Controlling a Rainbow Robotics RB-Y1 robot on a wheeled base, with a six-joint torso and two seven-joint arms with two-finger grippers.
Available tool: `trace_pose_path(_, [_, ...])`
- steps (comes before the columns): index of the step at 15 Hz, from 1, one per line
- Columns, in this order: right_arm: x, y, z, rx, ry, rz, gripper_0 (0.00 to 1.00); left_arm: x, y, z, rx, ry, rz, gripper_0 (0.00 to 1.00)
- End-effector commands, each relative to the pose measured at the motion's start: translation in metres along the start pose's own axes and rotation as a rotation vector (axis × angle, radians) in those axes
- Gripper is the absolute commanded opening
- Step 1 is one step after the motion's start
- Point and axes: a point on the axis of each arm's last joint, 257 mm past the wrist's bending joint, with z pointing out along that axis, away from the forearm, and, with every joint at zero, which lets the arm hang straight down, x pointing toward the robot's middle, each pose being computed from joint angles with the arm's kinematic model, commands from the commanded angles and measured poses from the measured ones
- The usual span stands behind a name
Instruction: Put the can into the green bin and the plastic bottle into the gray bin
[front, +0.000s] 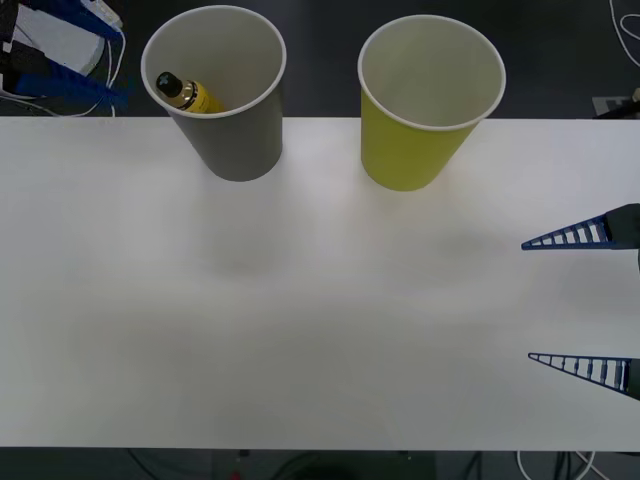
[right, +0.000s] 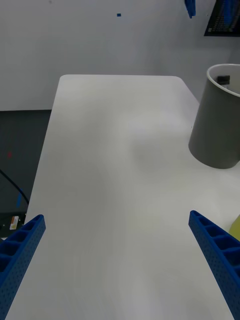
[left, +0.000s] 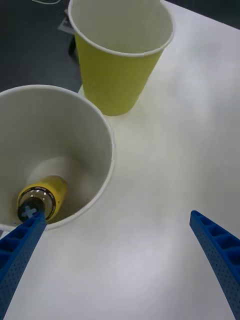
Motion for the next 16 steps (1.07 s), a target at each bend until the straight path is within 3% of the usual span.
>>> trace_pose_path(1, [0.000, 0.000, 0.000, 0.000, 0.000, 0.000, 1.00, 0.017, -0.014, 0.005, 0.048, -0.046, 0.020, 1.00])
trace_pose_path(7, [0.000, 0.000, 0.000, 0.000, 0.000, 0.000, 1.00, 0.049, -0.044, 0.020, 0.122, -0.128, 0.090, 1.00])
trace_pose_path(10, [0.000, 0.000, 0.000, 0.000, 0.000, 0.000, 1.00, 0.062, -0.050, 0.031, 0.116, -0.154, 0.132, 1.00])
trace_pose_path(16, [0.000, 0.000, 0.000, 0.000, 0.000, 0.000, 1.00, 0.056, -0.066, 0.060, 0.096, -0.193, 0.148, 1.00])
